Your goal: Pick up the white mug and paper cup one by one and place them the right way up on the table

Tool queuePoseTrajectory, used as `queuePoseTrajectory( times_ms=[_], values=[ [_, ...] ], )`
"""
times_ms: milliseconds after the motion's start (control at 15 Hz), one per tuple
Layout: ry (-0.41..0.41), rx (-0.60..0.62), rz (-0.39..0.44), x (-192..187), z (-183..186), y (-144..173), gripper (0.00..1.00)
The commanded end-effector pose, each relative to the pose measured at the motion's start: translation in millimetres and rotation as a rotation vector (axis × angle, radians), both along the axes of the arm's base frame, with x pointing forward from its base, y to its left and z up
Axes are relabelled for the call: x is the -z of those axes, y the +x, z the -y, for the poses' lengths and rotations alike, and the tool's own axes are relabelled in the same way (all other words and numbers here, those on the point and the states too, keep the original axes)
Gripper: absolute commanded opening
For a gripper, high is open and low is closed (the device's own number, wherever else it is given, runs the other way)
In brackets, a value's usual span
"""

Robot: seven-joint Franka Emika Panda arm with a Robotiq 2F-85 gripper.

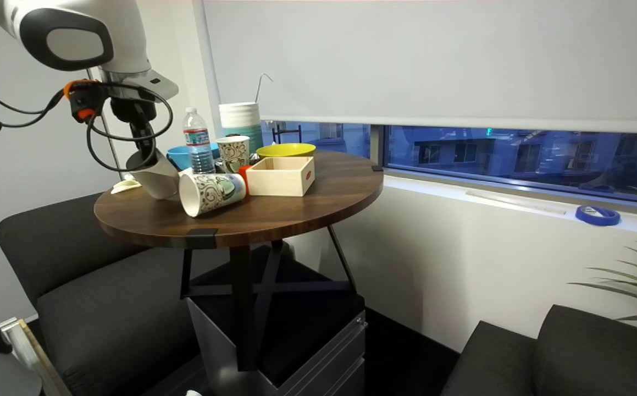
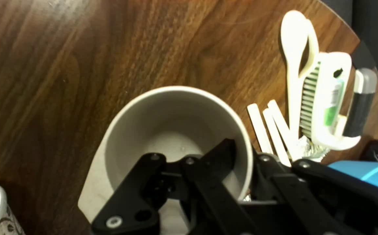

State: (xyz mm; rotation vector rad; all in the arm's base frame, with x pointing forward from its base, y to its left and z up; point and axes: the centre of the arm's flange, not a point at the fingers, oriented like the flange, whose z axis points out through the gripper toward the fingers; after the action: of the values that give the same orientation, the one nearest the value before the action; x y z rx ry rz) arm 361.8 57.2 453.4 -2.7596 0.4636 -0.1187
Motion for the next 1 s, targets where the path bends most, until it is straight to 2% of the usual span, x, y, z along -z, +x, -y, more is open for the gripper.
queuePoseTrajectory(
  times_ms=[0,333,400,467,933],
  values=[
    [-0.110,-0.118,-0.102,-2,-22,-2,0.02],
    [-0.220,-0.228,-0.167,-2,-40,-3,0.02],
    [-0.237,-0.241,-0.175,-2,-41,-3,0.19],
    [-0.251,-0.253,-0.180,-1,-43,-2,0.32],
    [-0.313,-0.269,-0.135,-18,-40,-3,0.83]
  ],
)
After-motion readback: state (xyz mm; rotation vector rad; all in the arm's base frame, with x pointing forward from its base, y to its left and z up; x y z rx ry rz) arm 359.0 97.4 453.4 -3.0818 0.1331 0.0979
